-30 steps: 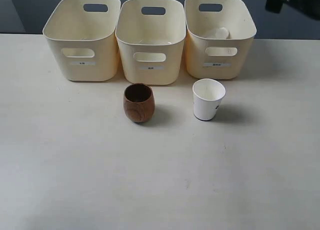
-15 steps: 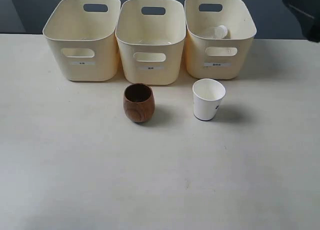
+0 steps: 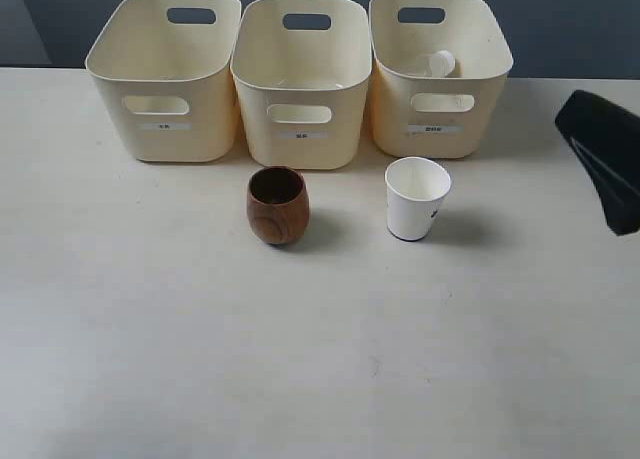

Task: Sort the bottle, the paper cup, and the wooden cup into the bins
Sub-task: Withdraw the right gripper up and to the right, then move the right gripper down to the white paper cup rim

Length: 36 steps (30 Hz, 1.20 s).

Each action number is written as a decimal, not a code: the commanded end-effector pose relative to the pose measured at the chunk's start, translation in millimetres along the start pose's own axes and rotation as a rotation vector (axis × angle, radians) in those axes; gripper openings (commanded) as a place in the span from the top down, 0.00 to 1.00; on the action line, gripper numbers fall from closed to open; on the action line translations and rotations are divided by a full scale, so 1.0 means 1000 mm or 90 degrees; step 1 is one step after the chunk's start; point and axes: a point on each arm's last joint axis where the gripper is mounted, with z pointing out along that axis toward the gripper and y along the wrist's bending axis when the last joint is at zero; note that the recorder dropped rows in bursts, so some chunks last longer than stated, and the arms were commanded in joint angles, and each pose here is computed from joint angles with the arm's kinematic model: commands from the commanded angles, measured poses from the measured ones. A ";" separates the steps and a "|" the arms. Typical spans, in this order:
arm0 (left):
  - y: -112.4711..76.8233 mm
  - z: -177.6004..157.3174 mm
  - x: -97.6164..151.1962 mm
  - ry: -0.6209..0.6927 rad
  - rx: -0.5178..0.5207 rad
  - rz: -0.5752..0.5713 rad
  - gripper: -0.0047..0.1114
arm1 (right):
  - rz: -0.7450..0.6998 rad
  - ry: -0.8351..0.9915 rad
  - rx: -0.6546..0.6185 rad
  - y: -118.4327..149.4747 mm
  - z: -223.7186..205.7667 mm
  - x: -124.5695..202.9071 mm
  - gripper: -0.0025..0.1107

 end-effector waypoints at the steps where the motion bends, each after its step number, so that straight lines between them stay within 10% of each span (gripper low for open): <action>1: 0.000 0.000 0.000 -0.006 0.001 -0.001 0.96 | 0.008 0.006 -0.003 -0.002 -0.002 0.009 0.14; 36: 0.000 0.000 0.000 -0.006 0.001 -0.001 0.96 | 0.054 0.029 -0.185 0.005 0.053 0.036 0.14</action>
